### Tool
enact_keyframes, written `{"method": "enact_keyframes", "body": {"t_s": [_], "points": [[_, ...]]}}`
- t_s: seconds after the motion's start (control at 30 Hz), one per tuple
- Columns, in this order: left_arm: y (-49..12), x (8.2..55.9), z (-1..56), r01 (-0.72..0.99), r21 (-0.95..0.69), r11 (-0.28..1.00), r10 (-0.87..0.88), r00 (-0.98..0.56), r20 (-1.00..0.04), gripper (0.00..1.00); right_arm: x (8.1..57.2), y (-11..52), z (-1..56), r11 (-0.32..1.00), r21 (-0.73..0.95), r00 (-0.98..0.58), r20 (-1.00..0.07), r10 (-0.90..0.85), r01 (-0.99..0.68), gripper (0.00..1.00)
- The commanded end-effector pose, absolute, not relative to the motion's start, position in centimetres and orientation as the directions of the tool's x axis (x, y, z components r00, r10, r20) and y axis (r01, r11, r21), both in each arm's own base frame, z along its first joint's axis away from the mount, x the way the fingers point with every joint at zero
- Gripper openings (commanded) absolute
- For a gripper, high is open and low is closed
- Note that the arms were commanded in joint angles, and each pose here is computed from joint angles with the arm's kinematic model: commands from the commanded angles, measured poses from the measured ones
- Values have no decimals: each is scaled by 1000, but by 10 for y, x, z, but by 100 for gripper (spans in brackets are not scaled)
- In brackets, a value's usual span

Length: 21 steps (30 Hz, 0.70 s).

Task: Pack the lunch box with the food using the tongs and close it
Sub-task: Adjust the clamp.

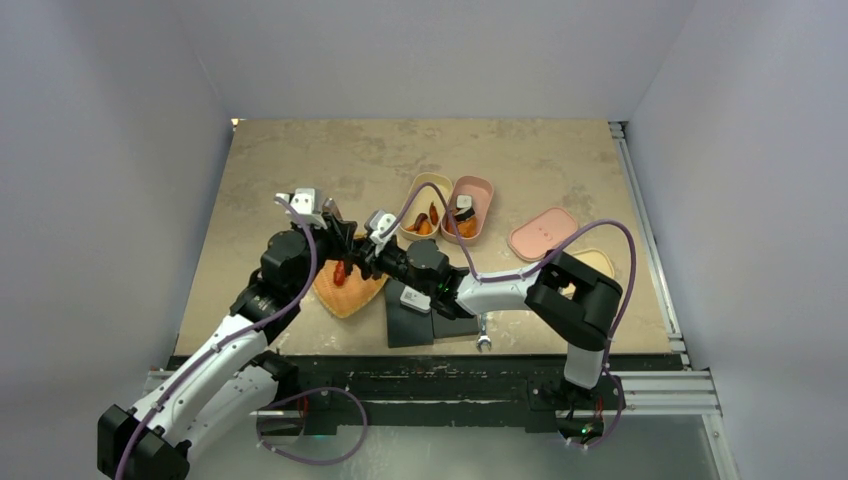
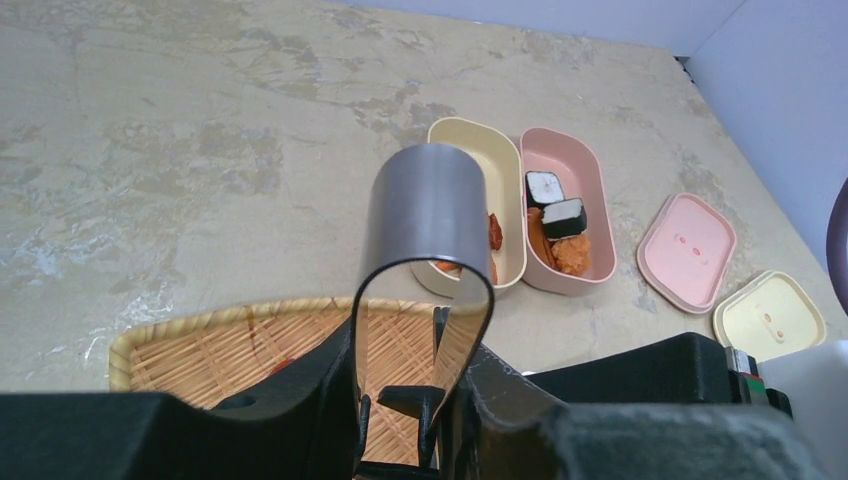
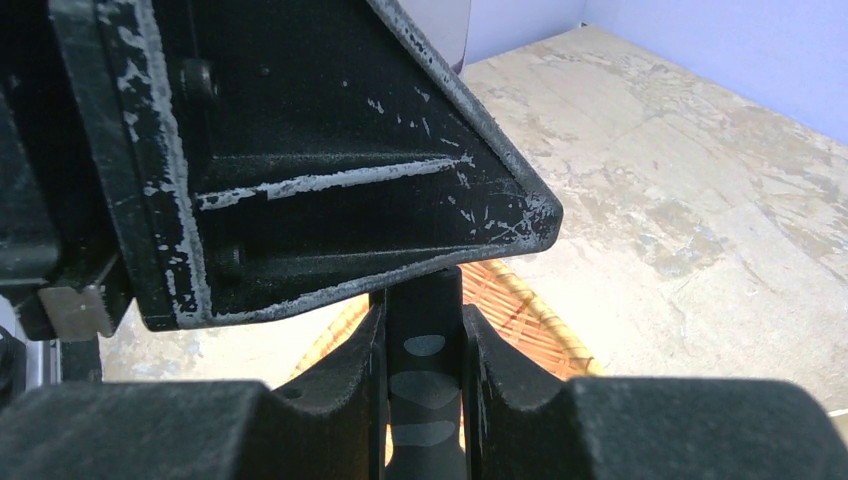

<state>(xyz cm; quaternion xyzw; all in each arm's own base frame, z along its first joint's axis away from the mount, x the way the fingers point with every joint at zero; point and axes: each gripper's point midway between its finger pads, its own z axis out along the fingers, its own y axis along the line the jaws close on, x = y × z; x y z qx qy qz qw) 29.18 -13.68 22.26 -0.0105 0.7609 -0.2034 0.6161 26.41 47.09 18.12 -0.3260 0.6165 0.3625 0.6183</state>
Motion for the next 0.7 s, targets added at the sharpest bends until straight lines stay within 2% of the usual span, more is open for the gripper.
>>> {"method": "enact_keyframes", "body": {"t_s": [0.0,0.1,0.23,0.27,0.4,0.47,0.57,0.67], "points": [[-134,295,244,216,-354,910,-317,-187,-930,21,263,479,208,518,34,24,-994,104,-854,0],[-133,295,244,205,-360,910,-324,-192,-926,18,263,477,211,522,43,21,-993,117,-852,1],[-129,296,246,181,-363,914,-329,-194,-924,14,263,475,211,528,51,15,-993,120,-848,12],[-128,297,246,172,-362,916,-329,-193,-924,13,263,475,212,529,54,14,-992,124,-847,16],[-120,299,244,132,-347,929,-321,-182,-929,13,262,466,220,546,69,12,-990,144,-835,46],[-116,301,244,112,-333,936,-312,-172,-935,13,260,457,231,554,75,23,-985,168,-829,56],[-110,303,245,93,-297,950,-282,-149,-948,13,256,441,246,570,85,40,-978,203,-817,64],[-105,305,246,82,-262,962,-251,-128,-959,15,252,421,258,594,92,57,-972,228,-799,68]]}}
